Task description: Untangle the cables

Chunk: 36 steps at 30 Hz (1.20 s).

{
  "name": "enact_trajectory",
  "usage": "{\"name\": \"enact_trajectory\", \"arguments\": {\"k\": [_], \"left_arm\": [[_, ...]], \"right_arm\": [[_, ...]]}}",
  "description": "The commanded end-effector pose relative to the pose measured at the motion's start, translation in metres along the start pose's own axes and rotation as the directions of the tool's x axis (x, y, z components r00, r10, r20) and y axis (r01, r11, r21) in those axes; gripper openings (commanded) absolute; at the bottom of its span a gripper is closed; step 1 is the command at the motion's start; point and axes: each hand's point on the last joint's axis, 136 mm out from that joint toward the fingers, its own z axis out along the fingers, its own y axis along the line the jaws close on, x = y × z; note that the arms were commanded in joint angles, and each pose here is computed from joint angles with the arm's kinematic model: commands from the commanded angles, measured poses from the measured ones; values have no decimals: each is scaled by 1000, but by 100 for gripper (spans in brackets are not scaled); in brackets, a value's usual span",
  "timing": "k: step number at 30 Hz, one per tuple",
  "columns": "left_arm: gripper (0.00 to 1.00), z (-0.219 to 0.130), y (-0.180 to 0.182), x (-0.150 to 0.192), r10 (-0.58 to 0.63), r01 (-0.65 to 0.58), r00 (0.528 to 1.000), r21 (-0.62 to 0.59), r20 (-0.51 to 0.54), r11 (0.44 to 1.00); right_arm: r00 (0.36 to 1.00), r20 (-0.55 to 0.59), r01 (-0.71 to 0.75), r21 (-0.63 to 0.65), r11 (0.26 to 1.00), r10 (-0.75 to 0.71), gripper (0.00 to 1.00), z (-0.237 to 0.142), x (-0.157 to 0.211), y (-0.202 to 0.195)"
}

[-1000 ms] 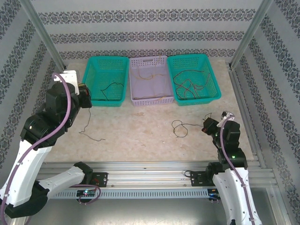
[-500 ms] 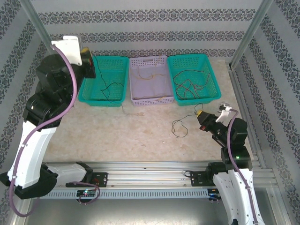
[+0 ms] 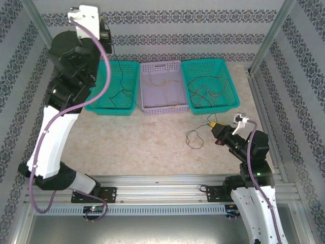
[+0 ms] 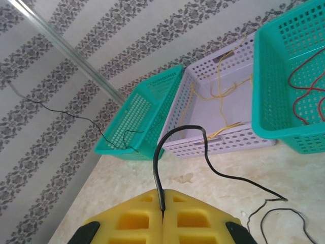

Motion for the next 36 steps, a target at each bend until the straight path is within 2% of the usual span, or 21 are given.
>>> {"name": "enact_trajectory", "arguments": {"k": [1, 7, 16, 19, 27, 36], "left_arm": [[0, 17, 14, -10, 38, -33, 997, -74, 62, 997], [0, 47, 18, 14, 13, -11, 1000, -81, 25, 997], [0, 103, 47, 82, -51, 39, 995, -134, -85, 990], [0, 121, 47, 116, -75, 56, 987, -131, -145, 990], [0, 162, 36, 219, -45, -5, 951, -159, -306, 987], [0, 179, 24, 306, -27, -44, 900, -151, -435, 988]], "right_arm": [[998, 16, 66, -73, 995, -65, 0, -5, -12, 25], [997, -5, 70, -111, 991, -71, 0, -3, -9, 32], [994, -53, 82, -156, 984, -91, 0, 5, 4, 38], [993, -69, 88, -159, 983, -100, 0, 9, 8, 37], [987, -98, 108, -175, 979, -126, 0, 17, 15, 41], [982, -137, 109, -172, 979, -134, 0, 20, 29, 39]]}}
